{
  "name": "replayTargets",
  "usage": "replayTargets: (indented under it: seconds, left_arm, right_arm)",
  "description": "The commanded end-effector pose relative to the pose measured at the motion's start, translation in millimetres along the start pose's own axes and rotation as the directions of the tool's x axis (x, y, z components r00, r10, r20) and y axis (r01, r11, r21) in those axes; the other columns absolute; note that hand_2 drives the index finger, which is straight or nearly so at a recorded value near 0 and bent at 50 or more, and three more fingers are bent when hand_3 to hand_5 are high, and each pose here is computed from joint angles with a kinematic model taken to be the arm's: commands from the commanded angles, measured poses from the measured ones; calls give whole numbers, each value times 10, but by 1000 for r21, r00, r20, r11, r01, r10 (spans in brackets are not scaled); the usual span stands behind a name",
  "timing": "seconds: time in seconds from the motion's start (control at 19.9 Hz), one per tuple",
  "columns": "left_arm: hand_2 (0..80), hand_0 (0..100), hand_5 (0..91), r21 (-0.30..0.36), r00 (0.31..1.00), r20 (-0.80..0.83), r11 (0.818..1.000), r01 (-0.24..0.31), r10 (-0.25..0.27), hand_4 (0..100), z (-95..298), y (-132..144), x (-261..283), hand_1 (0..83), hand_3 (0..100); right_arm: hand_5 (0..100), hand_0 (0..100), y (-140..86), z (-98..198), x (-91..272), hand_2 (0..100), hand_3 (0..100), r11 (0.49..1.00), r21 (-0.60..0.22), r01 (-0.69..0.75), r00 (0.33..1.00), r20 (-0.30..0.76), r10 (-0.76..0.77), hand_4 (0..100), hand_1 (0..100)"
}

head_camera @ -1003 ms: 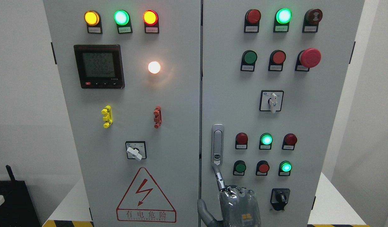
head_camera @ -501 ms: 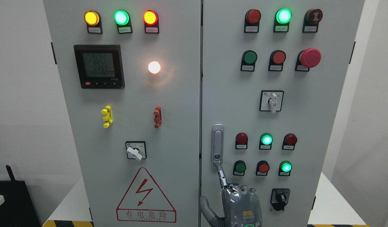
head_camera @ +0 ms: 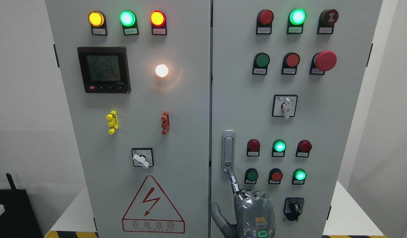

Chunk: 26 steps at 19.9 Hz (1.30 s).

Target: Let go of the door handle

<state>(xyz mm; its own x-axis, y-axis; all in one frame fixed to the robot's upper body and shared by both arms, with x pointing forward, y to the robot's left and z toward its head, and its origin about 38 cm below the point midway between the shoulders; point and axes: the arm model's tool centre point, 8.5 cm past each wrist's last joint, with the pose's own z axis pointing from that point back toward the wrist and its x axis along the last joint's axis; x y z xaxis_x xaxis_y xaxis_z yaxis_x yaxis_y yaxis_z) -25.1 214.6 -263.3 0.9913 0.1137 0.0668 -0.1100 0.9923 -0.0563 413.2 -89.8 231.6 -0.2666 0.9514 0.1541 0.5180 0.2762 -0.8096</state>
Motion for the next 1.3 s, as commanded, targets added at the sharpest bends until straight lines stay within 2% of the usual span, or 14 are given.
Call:
replayTargets:
  seconds: [0.0, 0.9, 1.25]
  left_arm:
    - [0, 120, 0, -3, 1000, 15, 1000, 14, -14, 0, -8, -7, 52, 389, 0]
    - [0, 120, 0, -3, 1000, 15, 1000, 13, -13, 0, -8, -7, 52, 389, 0]
    - [0, 120, 0, -3, 1000, 15, 1000, 13, -13, 0, -8, -7, 52, 389, 0]
  right_arm:
    - [984, 361, 51, -1, -33, 117, 1000, 1000, 28, -4, 1000, -9, 5, 998, 370]
    - [980, 361, 75, 30, -38, 134, 1000, 999, 48, -1, 1000, -9, 1, 996, 363]
    - [980, 360, -14, -7, -28, 134, 1000, 1000, 9, 4, 1000, -1, -4, 995, 362]
